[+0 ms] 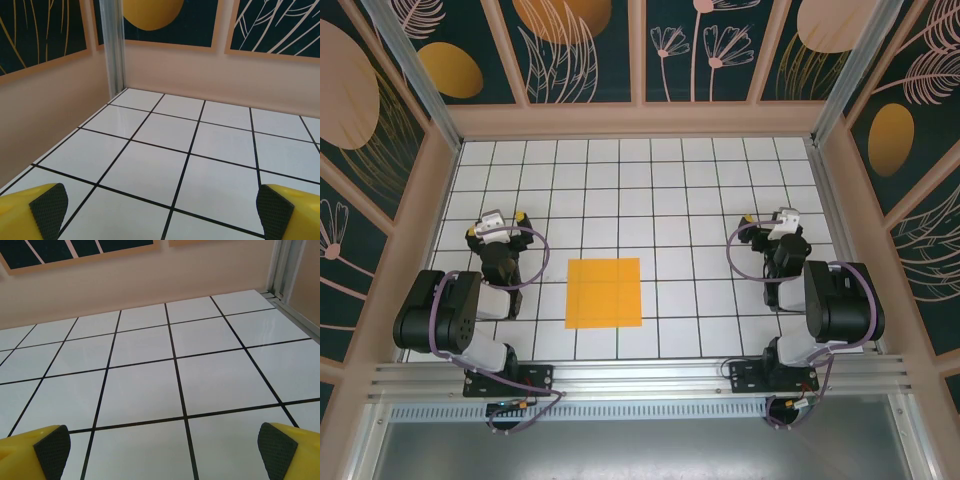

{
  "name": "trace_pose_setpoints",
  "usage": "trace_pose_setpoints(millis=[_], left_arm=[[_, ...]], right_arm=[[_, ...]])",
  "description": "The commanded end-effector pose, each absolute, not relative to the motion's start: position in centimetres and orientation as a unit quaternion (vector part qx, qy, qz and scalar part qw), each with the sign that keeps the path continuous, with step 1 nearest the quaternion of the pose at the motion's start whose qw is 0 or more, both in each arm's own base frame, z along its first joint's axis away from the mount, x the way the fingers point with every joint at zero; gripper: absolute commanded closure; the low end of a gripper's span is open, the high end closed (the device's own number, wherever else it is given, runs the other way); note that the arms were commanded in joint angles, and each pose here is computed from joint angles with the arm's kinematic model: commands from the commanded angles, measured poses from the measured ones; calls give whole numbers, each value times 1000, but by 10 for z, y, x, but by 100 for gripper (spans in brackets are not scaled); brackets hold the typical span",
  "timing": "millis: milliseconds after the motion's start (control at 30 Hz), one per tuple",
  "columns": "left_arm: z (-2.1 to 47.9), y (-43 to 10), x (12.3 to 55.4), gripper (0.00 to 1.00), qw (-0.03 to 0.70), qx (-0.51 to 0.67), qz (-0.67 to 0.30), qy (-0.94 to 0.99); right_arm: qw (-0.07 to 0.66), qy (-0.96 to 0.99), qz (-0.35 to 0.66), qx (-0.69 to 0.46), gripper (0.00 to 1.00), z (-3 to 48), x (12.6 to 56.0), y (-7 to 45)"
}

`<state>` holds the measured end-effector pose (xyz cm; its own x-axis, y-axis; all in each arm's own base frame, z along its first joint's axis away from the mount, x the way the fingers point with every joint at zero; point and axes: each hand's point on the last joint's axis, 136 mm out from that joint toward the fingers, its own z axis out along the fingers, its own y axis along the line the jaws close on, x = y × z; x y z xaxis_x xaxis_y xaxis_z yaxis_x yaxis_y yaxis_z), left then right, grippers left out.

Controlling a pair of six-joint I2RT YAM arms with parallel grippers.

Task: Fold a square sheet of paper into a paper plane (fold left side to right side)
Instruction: Move the square sheet of paper to the center of the table.

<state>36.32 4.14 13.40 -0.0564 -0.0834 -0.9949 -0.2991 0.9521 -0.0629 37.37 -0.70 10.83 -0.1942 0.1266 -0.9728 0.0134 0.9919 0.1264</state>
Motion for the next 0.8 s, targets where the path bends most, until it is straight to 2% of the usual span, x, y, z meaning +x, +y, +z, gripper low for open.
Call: trace_pose_setpoints(millis=[0, 767], left_arm=[[140, 41, 365, 2, 682, -136, 70, 715], [149, 42, 359, 2, 690, -140, 68, 707]], right_arm=[[648, 760, 48, 32, 1, 120, 379, -5], [649, 758, 47, 39, 1, 121, 379, -8]])
